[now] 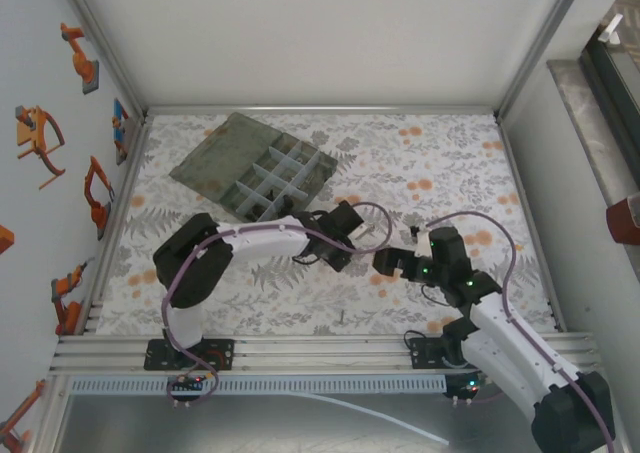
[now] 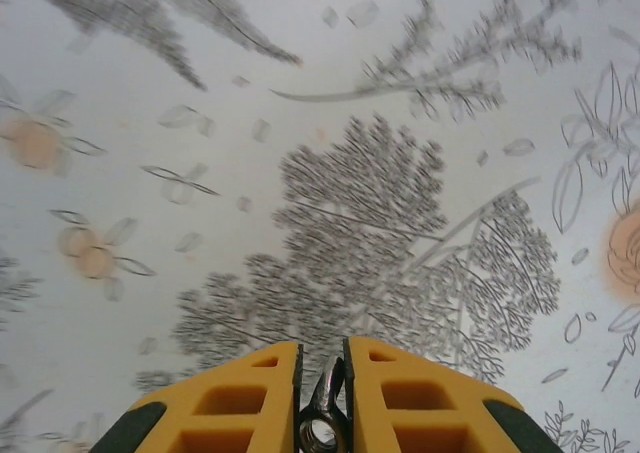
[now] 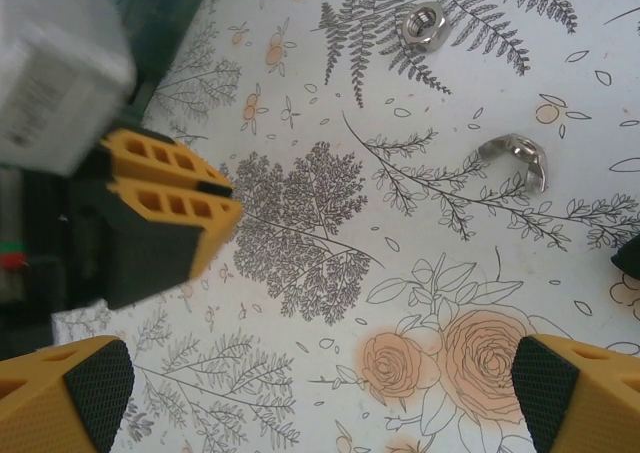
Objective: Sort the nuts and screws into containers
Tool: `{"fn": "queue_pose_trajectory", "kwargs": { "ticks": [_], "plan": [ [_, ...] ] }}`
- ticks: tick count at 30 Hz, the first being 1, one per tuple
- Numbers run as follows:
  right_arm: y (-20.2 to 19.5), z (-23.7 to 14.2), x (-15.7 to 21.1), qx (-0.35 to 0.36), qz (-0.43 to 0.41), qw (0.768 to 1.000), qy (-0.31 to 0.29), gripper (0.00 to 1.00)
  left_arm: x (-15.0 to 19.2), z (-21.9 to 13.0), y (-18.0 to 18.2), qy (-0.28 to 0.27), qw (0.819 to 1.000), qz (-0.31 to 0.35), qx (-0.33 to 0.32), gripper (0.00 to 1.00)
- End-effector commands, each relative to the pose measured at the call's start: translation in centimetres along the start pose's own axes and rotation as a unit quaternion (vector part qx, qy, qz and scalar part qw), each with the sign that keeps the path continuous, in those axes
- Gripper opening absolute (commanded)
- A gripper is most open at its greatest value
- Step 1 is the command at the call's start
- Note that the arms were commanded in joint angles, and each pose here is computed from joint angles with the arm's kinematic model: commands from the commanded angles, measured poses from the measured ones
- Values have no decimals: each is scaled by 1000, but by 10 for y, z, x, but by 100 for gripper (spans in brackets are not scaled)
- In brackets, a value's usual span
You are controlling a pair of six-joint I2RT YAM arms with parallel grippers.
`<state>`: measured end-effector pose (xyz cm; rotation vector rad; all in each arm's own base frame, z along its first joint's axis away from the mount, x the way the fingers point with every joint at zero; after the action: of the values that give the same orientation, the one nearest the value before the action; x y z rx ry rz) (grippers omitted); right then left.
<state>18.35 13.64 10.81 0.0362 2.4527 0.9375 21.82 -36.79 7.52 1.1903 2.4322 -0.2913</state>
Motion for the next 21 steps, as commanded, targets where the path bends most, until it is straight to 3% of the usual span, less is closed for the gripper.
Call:
{"fn": "queue_pose_trajectory", "kwargs": {
  "ticks": [1,9,13,21],
  "plan": [
    [6,4,-15,-7,-14,1000,-17,99,-22,-27,19,-54,998,-12,-7,11],
    [32,34,-55,-49,-32,998,-11,99,-53,-58,111,-107,989,-87,-56,10],
    [45,49,-78,-73,-40,996,-15,99,-55,-59,166,-109,982,-131,-84,10],
    [63,83,-114,-98,-51,994,3,98,-64,-43,233,-122,971,-172,-111,10]
  ]
}}
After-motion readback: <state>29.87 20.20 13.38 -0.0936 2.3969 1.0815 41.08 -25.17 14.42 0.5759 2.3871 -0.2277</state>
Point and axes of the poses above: each hand's point on the last joint's axis, 136 mm out from that joint toward the fingers, its own z axis out along the fingers, its own y axis along the line the jaws close on, x = y × z, the point moved 3 cm from there along -z, back along the fingers, and after that the axes turned 2 degrees about z, right-handed, at the moved point
